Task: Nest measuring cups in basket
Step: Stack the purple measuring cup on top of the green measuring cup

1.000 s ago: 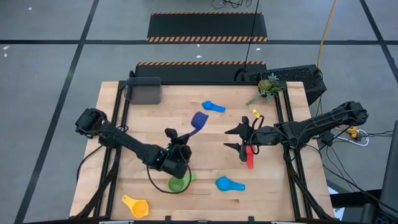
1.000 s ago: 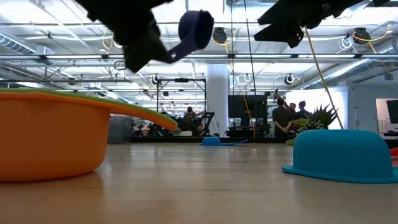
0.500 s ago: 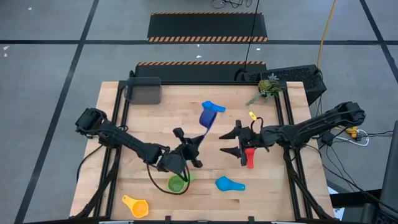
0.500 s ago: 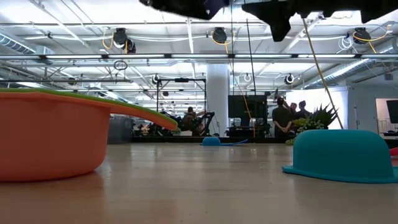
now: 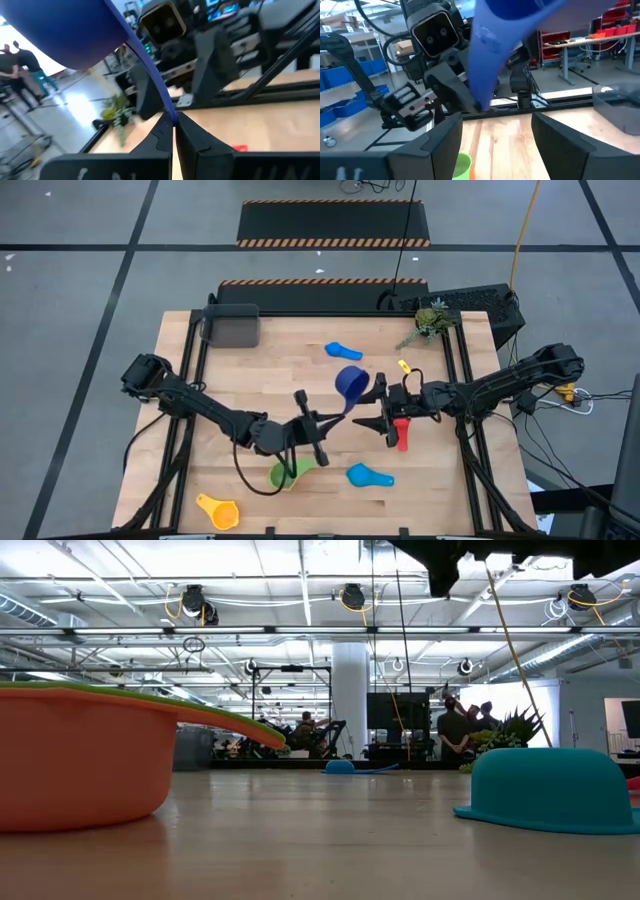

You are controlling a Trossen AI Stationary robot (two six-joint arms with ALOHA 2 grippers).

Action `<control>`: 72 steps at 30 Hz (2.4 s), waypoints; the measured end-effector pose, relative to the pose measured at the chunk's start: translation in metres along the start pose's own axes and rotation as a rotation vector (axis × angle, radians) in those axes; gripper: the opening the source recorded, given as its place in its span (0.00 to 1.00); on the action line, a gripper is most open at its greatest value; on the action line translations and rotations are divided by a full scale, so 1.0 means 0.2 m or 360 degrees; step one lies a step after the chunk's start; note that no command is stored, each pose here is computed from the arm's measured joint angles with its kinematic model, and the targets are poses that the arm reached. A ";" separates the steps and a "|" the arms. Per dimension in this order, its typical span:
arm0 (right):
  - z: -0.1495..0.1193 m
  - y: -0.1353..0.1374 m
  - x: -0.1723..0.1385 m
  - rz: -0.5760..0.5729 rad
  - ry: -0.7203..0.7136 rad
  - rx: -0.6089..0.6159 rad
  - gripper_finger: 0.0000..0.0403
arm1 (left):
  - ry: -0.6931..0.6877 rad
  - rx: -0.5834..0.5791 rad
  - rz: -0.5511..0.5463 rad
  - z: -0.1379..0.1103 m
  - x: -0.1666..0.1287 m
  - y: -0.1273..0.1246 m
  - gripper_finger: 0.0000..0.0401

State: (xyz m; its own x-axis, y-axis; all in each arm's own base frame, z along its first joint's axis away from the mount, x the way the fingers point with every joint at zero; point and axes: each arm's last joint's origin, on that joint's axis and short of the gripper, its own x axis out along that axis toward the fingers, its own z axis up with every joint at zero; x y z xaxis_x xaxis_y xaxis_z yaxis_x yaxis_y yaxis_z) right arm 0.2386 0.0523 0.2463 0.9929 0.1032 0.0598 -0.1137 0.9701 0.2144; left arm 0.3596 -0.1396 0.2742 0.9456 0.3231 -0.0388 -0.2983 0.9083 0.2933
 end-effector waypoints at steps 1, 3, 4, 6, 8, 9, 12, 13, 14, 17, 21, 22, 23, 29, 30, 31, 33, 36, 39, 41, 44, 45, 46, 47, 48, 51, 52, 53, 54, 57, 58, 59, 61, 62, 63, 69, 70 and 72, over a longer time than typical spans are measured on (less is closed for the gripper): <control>0.00 0.00 0.00 0.0006 -0.0015 -0.0012 0.57 | -0.0027 -0.0018 -0.0026 0.00 0.00 0.00 0.01; 0.01 0.02 0.00 0.0029 -0.0056 -0.0025 0.57 | -0.0074 -0.0035 -0.0046 0.00 0.01 -0.02 0.01; 0.02 0.02 0.00 0.0041 -0.0070 -0.0034 0.57 | -0.0083 -0.0019 -0.0052 0.00 0.01 -0.03 0.01; 0.02 0.04 -0.01 0.0082 -0.0092 -0.0047 0.57 | -0.0102 0.0001 -0.0051 -0.02 0.02 -0.05 0.01; 0.04 0.06 -0.01 0.0160 -0.0128 -0.0045 0.57 | -0.0110 0.0020 -0.0049 -0.03 0.03 -0.06 0.01; 0.04 0.06 -0.01 0.0190 -0.0152 -0.0040 0.57 | -0.0125 0.0021 -0.0043 -0.04 0.04 -0.06 0.01; 0.05 0.08 -0.01 0.0237 -0.0181 -0.0033 0.57 | -0.0162 0.0050 -0.0033 -0.05 0.05 -0.08 0.01; 0.05 0.08 -0.01 0.0243 -0.0183 -0.0032 0.57 | -0.0180 0.0057 -0.0044 -0.06 0.06 -0.09 0.01; 0.05 0.09 -0.01 0.0246 -0.0182 -0.0031 0.57 | -0.0200 0.0057 -0.0060 -0.06 0.06 -0.09 0.01; 0.05 0.09 -0.02 0.0247 -0.0182 -0.0030 0.53 | -0.0240 0.0043 -0.0099 -0.06 0.07 -0.09 0.01; 0.05 0.09 -0.02 0.0246 -0.0181 -0.0030 0.43 | -0.0253 0.0042 -0.0114 -0.06 0.08 -0.08 0.01; 0.05 0.09 -0.01 0.0247 -0.0181 -0.0030 0.39 | -0.0253 0.0050 -0.0113 -0.06 0.08 -0.08 0.01; 0.05 0.09 -0.01 0.0248 -0.0180 -0.0030 0.36 | -0.0259 0.0050 -0.0109 -0.06 0.08 -0.08 0.01; 0.04 0.09 -0.01 0.0242 -0.0150 -0.0044 0.11 | -0.0263 0.0065 -0.0112 -0.06 0.08 -0.08 0.02; 0.04 0.08 -0.01 0.0241 -0.0143 -0.0050 0.07 | -0.0262 0.0066 -0.0112 -0.06 0.08 -0.08 0.02; 0.04 0.08 -0.01 0.0241 -0.0137 -0.0058 0.04 | -0.0261 0.0067 -0.0113 -0.06 0.08 -0.08 0.02; 0.04 0.08 -0.01 0.0244 -0.0134 -0.0065 0.02 | -0.0251 0.0075 -0.0117 -0.06 0.08 -0.08 0.02; 0.03 0.08 -0.01 0.0242 -0.0120 -0.0046 0.02 | -0.0225 0.0098 -0.0126 -0.07 0.08 -0.08 0.06; 0.03 0.08 -0.01 0.0239 -0.0117 -0.0037 0.01 | -0.0199 0.0105 -0.0128 -0.08 0.08 -0.09 0.14; 0.03 0.08 -0.01 0.0238 -0.0115 -0.0027 0.01 | -0.0191 0.0088 -0.0130 -0.08 0.07 -0.09 0.21; 0.02 0.08 -0.01 0.0235 -0.0087 -0.0001 0.00 | -0.0139 0.0095 -0.0158 -0.05 0.04 -0.07 0.32; 0.02 0.08 -0.02 0.0233 -0.0071 0.0003 0.00 | -0.0113 0.0095 -0.0166 -0.03 0.03 -0.06 0.35; 0.02 0.08 -0.02 0.0235 -0.0050 0.0006 0.00 | -0.0078 0.0092 -0.0162 -0.02 0.01 -0.05 0.38; 0.02 0.08 -0.02 0.0253 -0.0041 0.0015 0.00 | -0.0040 0.0087 -0.0159 0.00 -0.02 -0.04 0.41; 0.03 0.08 -0.03 0.0255 -0.0030 0.0026 0.00 | -0.0013 0.0067 -0.0156 0.02 -0.04 -0.02 0.43; 0.03 0.07 -0.05 0.0234 0.0043 0.0061 0.00 | 0.0081 0.0029 -0.0194 0.07 -0.11 0.04 0.47; 0.03 0.07 -0.06 0.0225 0.0068 0.0071 0.00 | 0.0113 0.0021 -0.0207 0.08 -0.14 0.05 0.47; 0.03 0.06 -0.06 0.0218 0.0099 0.0082 0.00 | 0.0136 0.0008 -0.0217 0.09 -0.16 0.07 0.47; 0.02 0.06 -0.07 0.0223 0.0137 0.0101 0.00 | 0.0164 0.0011 -0.0231 0.10 -0.19 0.08 0.47; 0.00 0.05 -0.07 0.0317 0.0263 0.0187 0.00 | 0.0209 0.0036 -0.0269 0.13 -0.25 0.10 0.47; -0.01 0.05 -0.07 0.0362 0.0308 0.0217 0.00 | 0.0215 0.0053 -0.0280 0.13 -0.26 0.10 0.47; -0.02 0.05 -0.07 0.0396 0.0352 0.0245 0.00 | 0.0220 0.0082 -0.0292 0.14 -0.28 0.10 0.47; -0.04 0.05 -0.07 0.0434 0.0431 0.0287 0.00 | 0.0213 0.0163 -0.0318 0.14 -0.29 0.08 0.48; -0.05 0.04 -0.07 0.0441 0.0475 0.0310 0.00 | 0.0207 0.0210 -0.0332 0.14 -0.31 0.07 0.48; -0.07 0.04 -0.08 0.0444 0.0522 0.0335 0.00 | 0.0195 0.0258 -0.0340 0.14 -0.31 0.06 0.48; -0.12 0.04 -0.10 0.0423 0.0789 0.0644 0.00 | 0.0131 0.0515 -0.0306 0.16 -0.32 0.05 0.48; -0.12 0.04 -0.10 0.0427 0.0816 0.0703 0.00 | 0.0111 0.0547 -0.0290 0.17 -0.32 0.05 0.48; -0.13 0.04 -0.10 0.0399 0.0856 0.0797 0.00 | 0.0069 0.0594 -0.0277 0.18 -0.32 0.06 0.48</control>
State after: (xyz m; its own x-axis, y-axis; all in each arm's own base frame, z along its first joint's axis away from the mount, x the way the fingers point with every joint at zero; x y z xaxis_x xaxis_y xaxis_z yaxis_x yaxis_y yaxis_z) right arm 0.2183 0.0638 0.2212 0.8015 0.5234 -0.2894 -0.2130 0.7020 0.6796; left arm 0.3001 -0.1596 0.3151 0.9690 0.1915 -0.1565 -0.0593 0.7942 0.6048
